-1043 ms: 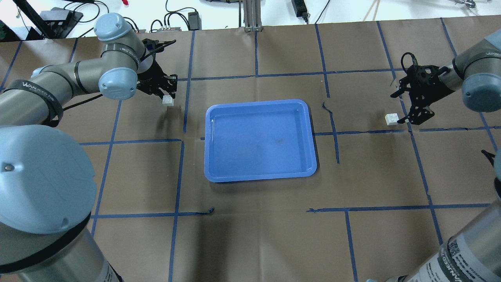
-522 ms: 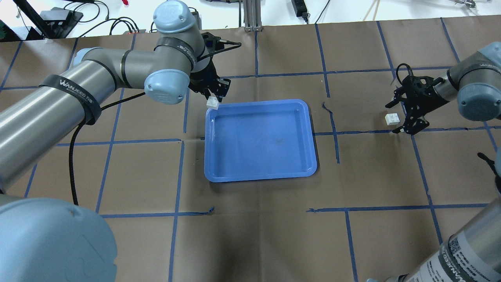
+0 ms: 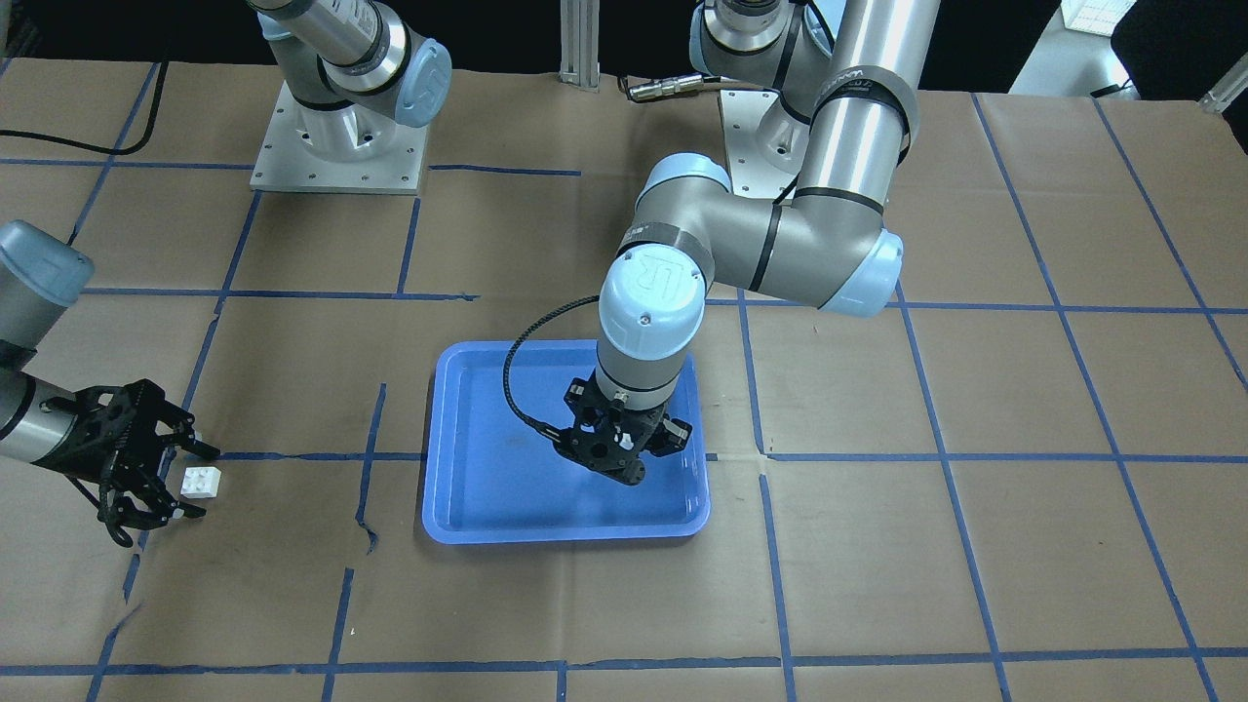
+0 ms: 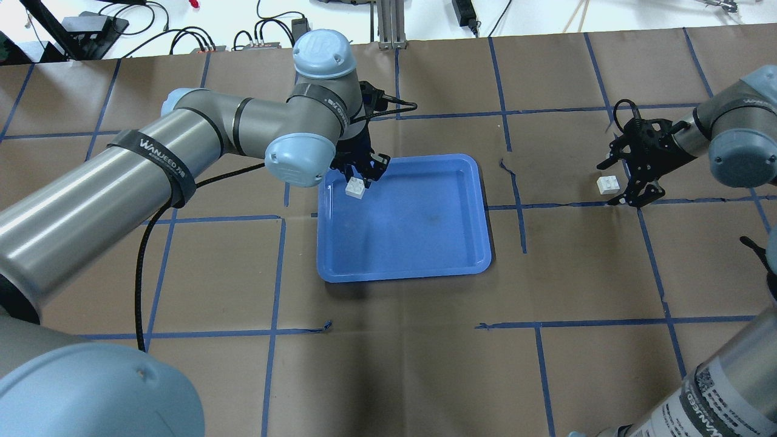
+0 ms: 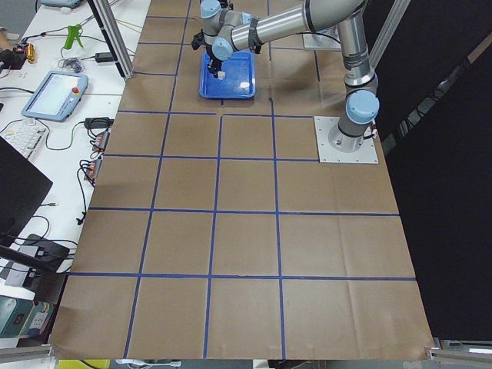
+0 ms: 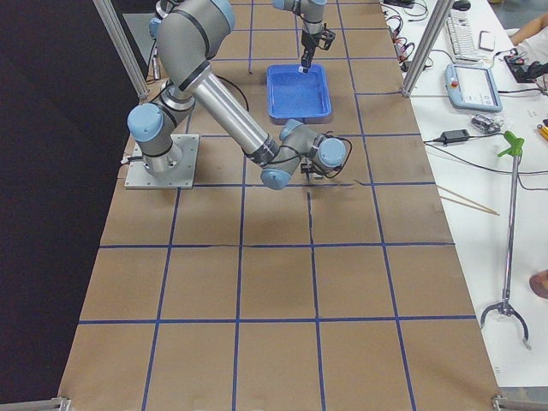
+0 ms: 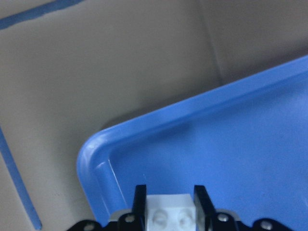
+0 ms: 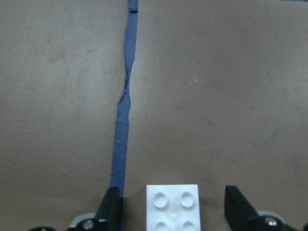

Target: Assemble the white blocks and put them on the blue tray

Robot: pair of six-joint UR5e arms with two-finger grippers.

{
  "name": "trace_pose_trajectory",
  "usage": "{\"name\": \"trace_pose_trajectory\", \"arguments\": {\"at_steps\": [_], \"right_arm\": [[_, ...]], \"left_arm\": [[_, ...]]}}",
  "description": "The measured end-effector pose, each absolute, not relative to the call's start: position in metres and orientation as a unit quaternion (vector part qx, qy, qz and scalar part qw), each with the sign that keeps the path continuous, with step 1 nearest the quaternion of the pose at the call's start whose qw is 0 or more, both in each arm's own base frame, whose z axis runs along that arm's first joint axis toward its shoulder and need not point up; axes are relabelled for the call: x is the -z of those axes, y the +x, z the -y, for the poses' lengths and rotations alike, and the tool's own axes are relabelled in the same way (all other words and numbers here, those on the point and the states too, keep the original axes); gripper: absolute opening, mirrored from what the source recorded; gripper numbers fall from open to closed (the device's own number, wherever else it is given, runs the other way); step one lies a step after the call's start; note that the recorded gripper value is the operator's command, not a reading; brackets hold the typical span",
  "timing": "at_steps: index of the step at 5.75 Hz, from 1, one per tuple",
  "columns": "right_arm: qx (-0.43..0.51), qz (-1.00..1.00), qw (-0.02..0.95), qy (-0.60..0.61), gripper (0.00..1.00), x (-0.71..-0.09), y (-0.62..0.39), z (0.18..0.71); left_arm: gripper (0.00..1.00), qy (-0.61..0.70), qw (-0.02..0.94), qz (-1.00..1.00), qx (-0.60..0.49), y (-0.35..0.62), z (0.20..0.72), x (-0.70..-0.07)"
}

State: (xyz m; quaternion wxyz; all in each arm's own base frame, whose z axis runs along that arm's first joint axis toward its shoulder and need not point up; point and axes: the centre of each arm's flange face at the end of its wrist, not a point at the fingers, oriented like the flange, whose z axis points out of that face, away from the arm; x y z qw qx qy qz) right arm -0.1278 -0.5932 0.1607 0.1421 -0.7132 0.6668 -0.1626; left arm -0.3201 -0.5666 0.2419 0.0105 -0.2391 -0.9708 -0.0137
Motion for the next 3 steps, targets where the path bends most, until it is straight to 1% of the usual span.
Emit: {"name": "trace_pose_trajectory", "arguments": {"at_steps": [1,3], "right_arm": [[0.163,-0.666,0.141,-0.714,0.60,-0.161,-0.128,0.594],[0.165,-0.670,0.138,-0.711,0.52,-0.164,-0.134,0.594]], "left_arm": [[0.17,-0.333,0.007,0.943,0.017,-0.328,0.561,-0.239],[0.20,-0.539,-0.018,0.842,0.022,-0.328,0.566,-0.221]]}}
